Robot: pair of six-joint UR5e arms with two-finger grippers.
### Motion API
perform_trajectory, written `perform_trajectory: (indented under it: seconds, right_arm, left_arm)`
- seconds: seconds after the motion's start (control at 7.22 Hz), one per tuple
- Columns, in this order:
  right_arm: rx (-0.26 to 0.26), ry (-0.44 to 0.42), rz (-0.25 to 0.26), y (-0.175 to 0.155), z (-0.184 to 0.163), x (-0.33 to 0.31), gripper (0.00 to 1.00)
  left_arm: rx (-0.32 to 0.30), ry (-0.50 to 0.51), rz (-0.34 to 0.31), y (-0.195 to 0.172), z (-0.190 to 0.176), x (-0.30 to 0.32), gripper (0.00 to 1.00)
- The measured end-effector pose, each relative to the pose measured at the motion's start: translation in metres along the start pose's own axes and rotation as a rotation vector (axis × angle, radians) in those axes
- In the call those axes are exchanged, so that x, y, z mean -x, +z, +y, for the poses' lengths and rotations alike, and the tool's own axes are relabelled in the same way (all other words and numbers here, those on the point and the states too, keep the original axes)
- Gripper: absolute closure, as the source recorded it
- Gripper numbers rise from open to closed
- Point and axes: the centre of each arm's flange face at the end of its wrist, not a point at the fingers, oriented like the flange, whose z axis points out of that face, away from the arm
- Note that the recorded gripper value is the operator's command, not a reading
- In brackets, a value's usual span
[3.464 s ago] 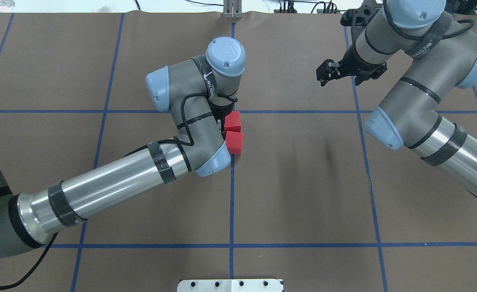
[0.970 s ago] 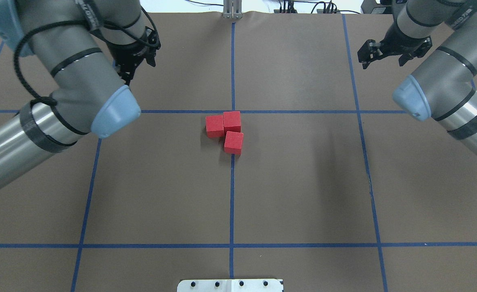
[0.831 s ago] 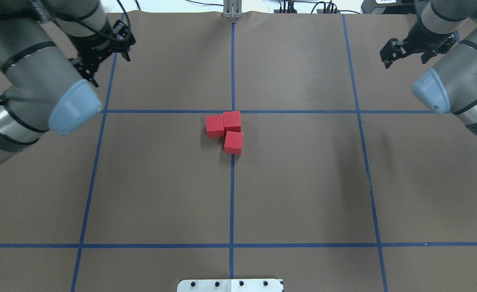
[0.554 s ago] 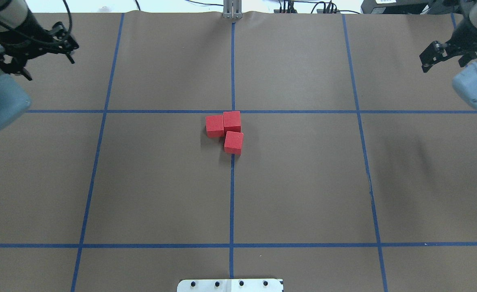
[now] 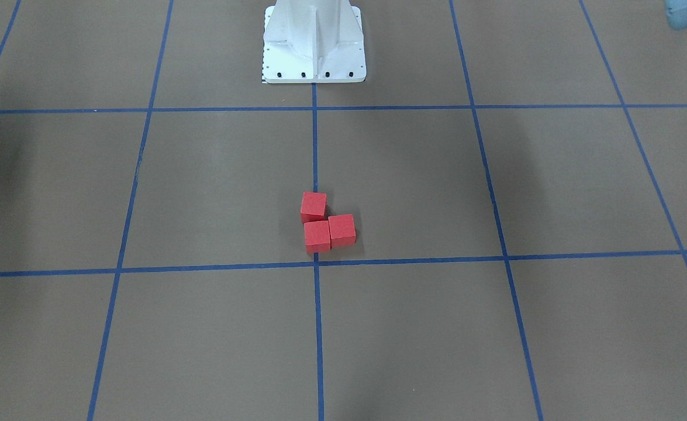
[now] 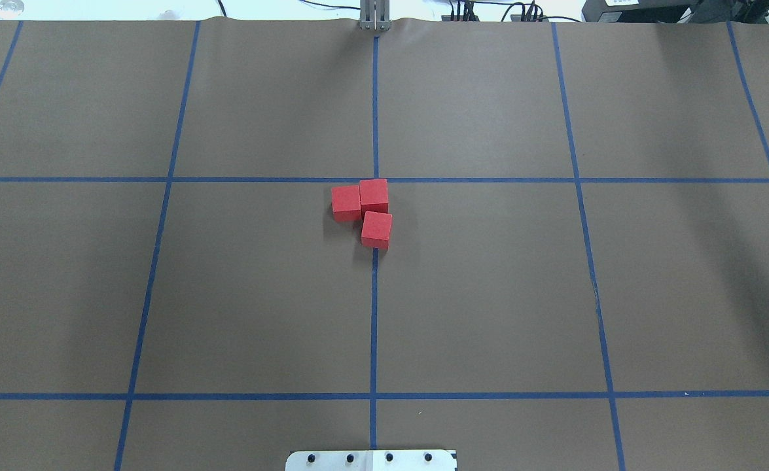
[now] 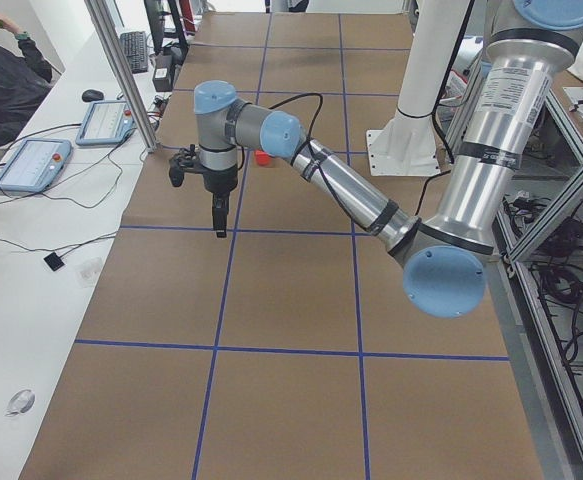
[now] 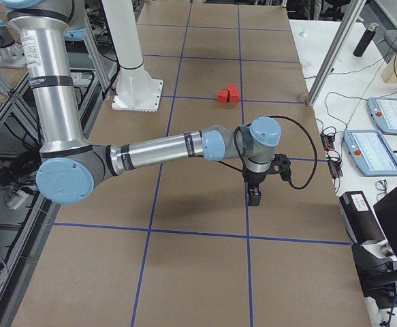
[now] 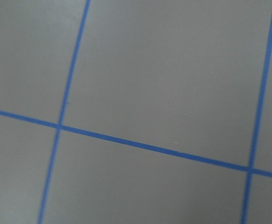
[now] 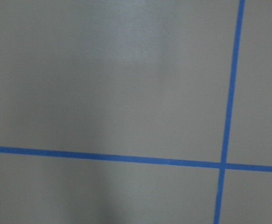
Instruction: Form red blocks into L shape at center
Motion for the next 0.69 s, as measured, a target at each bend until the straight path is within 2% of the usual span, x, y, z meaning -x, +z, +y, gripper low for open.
perform_trajectory:
  seconds: [0.14, 0.28, 0.42, 0.69]
  right_arm:
    - [0.028, 0.021, 0.016, 0.016, 0.023, -0.022, 0.01]
    - [0.034, 0.039, 0.024, 0.022, 0.033, -0.037, 0.01]
    - [0.023, 0.059, 0.026, 0.018, 0.038, -0.046, 0.01]
    - [-0.002, 0.102, 0.01, 0.004, 0.046, -0.064, 0.01]
  left_arm:
    - [-0.014, 0.0, 0.001, 0.001, 0.002, 0.042, 0.0]
    - [-0.026, 0.037, -0.001, 0.006, -0.001, 0.084, 0.0]
    - [-0.03, 0.107, 0.0, 0.014, 0.0, 0.112, 0.0]
    - [-0.022, 0.15, 0.056, 0.023, 0.006, 0.131, 0.0]
